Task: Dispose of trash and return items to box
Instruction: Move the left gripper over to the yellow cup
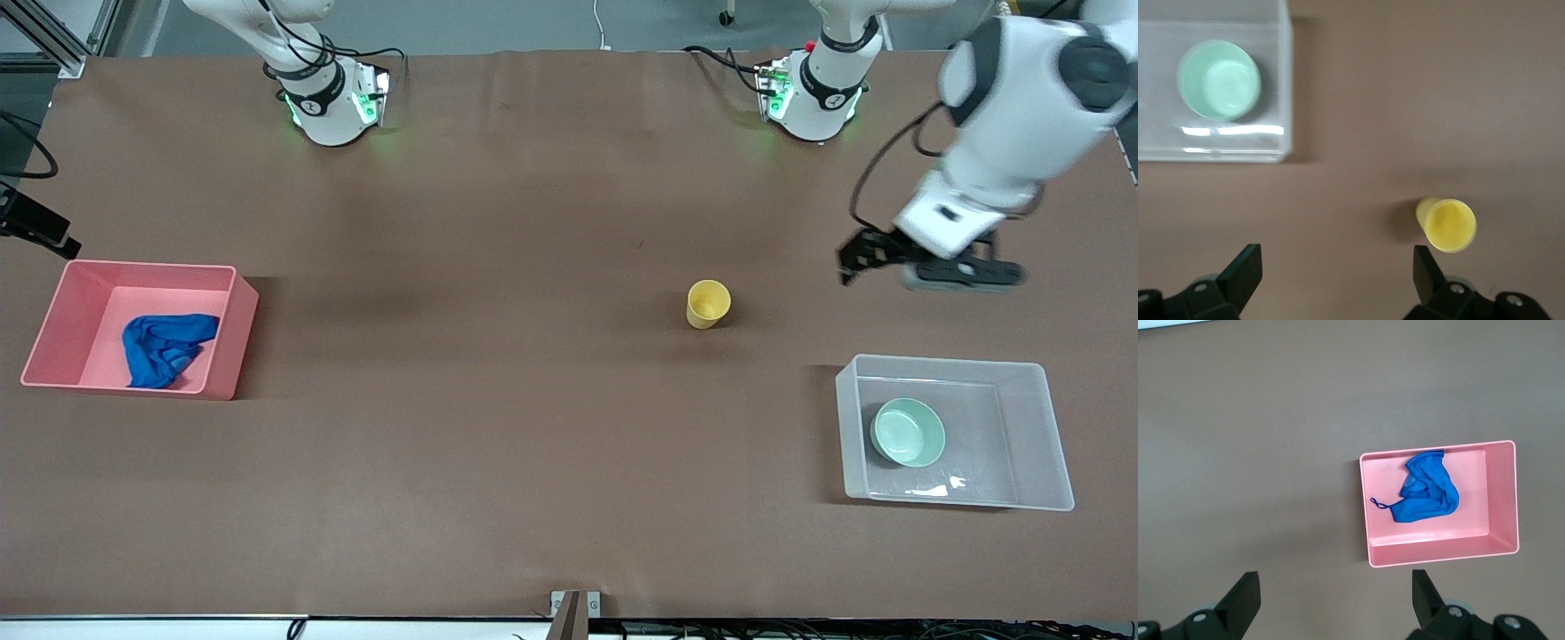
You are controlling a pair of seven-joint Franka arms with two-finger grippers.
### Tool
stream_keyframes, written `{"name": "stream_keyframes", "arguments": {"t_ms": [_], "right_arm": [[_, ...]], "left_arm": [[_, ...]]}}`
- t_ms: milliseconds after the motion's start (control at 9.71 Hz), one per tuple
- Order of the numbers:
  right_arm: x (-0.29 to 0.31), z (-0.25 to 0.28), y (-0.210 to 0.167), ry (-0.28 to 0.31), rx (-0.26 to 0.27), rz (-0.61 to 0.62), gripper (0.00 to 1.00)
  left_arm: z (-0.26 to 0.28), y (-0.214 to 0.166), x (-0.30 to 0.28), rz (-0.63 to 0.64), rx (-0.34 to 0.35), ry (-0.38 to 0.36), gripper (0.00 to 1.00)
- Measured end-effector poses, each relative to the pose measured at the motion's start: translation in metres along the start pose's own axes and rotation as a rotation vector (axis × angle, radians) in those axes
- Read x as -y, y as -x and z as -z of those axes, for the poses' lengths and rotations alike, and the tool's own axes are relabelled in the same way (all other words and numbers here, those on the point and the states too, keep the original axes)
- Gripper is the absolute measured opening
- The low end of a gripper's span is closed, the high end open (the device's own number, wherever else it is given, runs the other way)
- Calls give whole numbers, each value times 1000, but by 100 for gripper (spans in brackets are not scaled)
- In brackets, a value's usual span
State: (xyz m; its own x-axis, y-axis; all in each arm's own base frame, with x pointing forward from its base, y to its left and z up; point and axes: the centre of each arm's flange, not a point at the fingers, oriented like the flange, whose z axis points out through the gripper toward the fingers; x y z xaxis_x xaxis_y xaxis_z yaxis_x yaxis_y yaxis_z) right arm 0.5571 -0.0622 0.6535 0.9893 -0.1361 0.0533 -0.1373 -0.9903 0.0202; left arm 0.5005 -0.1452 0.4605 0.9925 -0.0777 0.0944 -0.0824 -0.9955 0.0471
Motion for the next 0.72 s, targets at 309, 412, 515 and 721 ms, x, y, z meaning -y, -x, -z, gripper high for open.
{"name": "stream_keyframes", "arguments": {"t_ms": [309, 412, 515, 721], "right_arm": [[-1, 2, 2, 1, 8, 0, 100], [-2, 2, 2, 1, 9, -2, 100], [-3, 2, 2, 1, 9, -3, 100], [-4, 1, 2, 2, 13, -6, 100]], "left_arm": [[-73, 24, -58, -50, 79, 0, 100], [-96, 23, -69, -60, 90, 15, 100], [-121, 22, -76, -68, 103, 31, 100], [-168, 19, -80, -61, 100, 22, 100]]}}
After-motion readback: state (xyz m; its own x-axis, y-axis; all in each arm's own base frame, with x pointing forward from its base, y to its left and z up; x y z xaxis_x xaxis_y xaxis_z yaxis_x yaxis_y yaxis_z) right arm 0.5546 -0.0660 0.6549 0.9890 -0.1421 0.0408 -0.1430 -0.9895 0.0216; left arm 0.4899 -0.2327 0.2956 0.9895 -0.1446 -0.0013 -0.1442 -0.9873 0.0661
